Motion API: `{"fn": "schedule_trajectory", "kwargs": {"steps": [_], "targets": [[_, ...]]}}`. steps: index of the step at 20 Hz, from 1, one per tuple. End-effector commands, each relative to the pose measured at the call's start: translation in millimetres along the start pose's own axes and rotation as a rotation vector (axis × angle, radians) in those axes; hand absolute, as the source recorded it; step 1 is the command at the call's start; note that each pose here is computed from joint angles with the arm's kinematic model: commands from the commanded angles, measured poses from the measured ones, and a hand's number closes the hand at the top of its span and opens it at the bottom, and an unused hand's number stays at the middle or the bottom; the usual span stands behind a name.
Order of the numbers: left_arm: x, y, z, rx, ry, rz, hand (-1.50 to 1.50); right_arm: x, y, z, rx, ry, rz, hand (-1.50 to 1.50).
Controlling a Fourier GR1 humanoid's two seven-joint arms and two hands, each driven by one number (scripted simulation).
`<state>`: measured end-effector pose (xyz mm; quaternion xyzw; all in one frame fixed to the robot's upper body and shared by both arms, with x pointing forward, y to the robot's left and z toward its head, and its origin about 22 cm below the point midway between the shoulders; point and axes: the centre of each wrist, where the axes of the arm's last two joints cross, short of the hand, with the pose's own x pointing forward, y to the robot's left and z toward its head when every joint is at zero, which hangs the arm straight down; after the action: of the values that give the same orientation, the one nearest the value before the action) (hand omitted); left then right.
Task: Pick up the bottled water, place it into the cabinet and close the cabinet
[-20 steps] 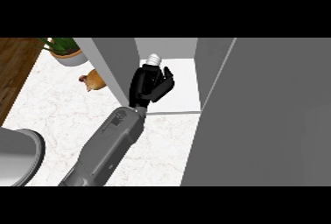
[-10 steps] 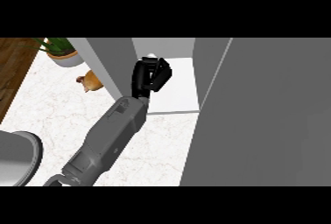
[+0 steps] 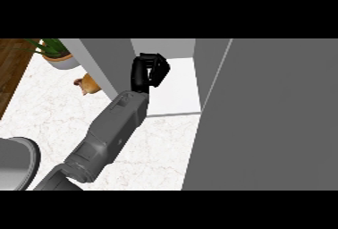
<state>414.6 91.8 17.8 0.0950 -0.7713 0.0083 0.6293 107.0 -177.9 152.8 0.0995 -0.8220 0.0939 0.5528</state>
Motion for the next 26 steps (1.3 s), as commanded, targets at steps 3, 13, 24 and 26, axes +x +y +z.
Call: {"fn": "schedule_trajectory", "kwargs": {"steps": [3, 13, 24, 26], "targets": [[7.8, -1.8, -10.3, 0.027, -0.058, -0.107, 1.5, 19.5, -9.2, 3.8, 0.008, -0.04, -0.017, -1.5], [0.9, 19.9, -18.7, 0.011, -0.041, -0.096, -1.5, 10.9, -14.1, 1.1, 0.023, -0.045, -0.006, -1.5], [9.5, 3.0, -17.9, -0.049, -0.059, -0.05, -1.5, 9.1, -3.2, 5.1, 0.016, -0.038, -0.033, -1.5], [20.2, -1.8, -23.4, -0.071, -0.071, -0.036, -1.5, 16.5, -11.9, 3.4, 0.014, -0.033, -0.009, -1.5]]}}
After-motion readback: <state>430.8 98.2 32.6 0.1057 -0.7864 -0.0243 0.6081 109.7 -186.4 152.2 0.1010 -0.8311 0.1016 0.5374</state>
